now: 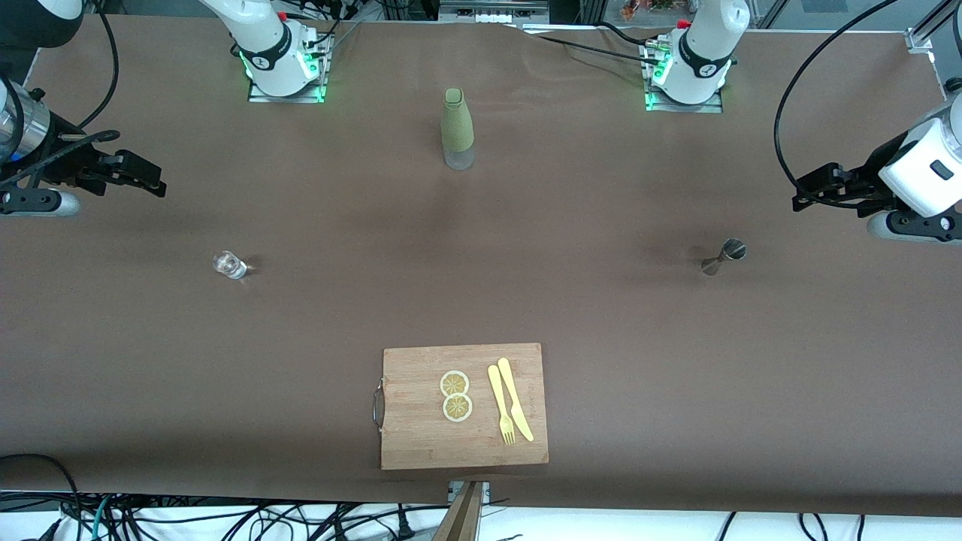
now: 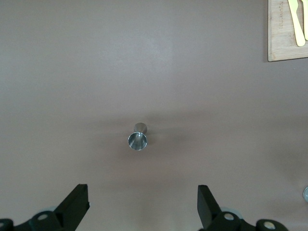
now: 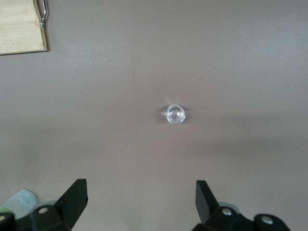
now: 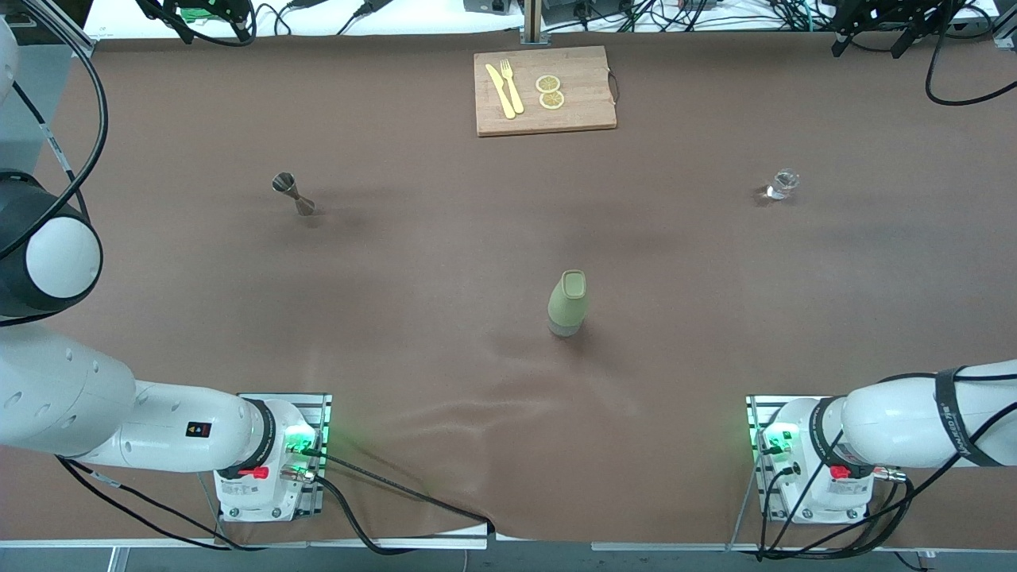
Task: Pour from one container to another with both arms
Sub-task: 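Move the right gripper to the glass beaker while the left gripper reaches the jigger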
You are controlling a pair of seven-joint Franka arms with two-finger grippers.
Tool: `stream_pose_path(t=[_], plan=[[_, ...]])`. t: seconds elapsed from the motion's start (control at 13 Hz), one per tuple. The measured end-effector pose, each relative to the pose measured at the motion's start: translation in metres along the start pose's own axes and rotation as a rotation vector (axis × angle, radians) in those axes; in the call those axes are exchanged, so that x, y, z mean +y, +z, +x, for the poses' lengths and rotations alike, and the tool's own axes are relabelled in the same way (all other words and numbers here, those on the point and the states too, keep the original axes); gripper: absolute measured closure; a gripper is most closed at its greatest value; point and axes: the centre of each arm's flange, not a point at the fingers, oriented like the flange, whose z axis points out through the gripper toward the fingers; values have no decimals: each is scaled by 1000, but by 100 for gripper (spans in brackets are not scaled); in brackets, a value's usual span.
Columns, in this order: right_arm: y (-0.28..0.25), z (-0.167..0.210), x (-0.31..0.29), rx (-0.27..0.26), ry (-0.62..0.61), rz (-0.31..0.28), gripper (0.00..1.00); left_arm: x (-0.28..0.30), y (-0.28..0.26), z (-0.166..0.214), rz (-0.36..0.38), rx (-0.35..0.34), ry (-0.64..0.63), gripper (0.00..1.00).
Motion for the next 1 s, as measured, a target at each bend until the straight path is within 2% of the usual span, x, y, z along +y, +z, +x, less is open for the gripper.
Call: stream_pose_path(t=[0.54, 0.92, 1.0], plan=[[1, 1, 0, -2, 0, 0, 0, -1, 3, 1, 0, -5, -2, 0], [15, 7, 1, -28, -4, -2, 0, -8, 6, 3, -1, -14, -6, 0], [22, 10, 0, -41, -17, 2, 0, -13, 9, 4, -2, -20, 26, 0]])
